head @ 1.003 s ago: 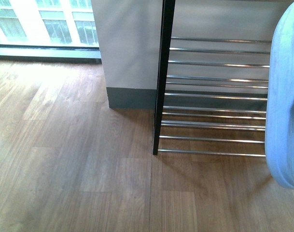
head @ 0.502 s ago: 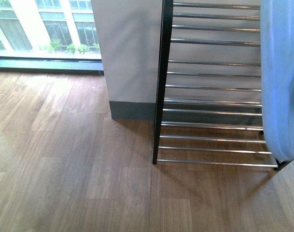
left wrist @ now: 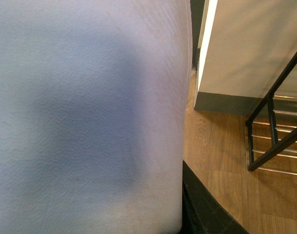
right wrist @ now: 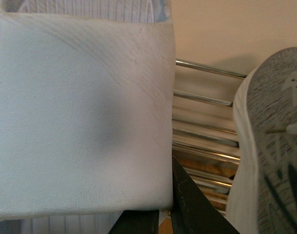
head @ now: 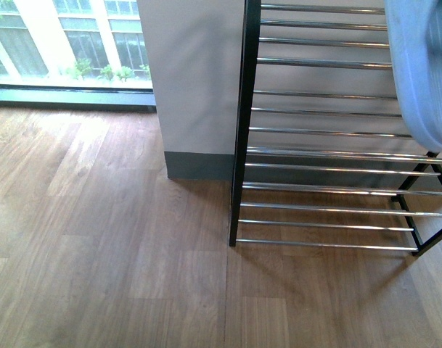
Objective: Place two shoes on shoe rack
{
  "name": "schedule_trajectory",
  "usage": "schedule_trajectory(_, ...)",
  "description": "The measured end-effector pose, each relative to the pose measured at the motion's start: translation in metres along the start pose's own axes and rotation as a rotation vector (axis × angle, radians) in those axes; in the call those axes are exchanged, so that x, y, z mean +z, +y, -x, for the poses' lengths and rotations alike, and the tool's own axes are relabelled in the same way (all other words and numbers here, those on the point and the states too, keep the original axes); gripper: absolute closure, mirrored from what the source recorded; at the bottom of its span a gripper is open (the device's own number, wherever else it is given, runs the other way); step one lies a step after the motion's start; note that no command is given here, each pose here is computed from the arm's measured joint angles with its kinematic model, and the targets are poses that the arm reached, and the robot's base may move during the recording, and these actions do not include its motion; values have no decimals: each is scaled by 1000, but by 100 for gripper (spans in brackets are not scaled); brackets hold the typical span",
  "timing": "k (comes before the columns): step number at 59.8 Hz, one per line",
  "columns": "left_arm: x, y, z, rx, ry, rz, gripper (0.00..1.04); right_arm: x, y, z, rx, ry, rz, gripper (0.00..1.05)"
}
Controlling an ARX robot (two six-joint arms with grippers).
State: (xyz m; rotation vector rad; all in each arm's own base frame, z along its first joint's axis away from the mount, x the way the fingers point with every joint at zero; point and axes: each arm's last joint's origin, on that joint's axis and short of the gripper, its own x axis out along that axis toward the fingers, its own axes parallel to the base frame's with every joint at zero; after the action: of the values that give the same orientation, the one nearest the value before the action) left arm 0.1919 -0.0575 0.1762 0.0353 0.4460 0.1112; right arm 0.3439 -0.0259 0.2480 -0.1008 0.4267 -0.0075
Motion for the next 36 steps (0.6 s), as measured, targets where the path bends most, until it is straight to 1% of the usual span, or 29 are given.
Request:
schedule_trajectory(3,0,0,0,0,0,0,103,7,-4,-11,-22,34,27,103)
schedule_trajectory(6,0,0,0,0,0,0,103,11,-10,-25,-76,73,75,103)
schedule_trajectory(15,0,0,0,0,0,0,103,10,-25,-52,-145,188,187,103)
schedule_trajectory(21,0,0,0,0,0,0,103,12,-31,-62,-181,216,221,103)
schedule_trajectory(36,0,0,0,0,0,0,103,25,-38,-84,-231,244,235,103)
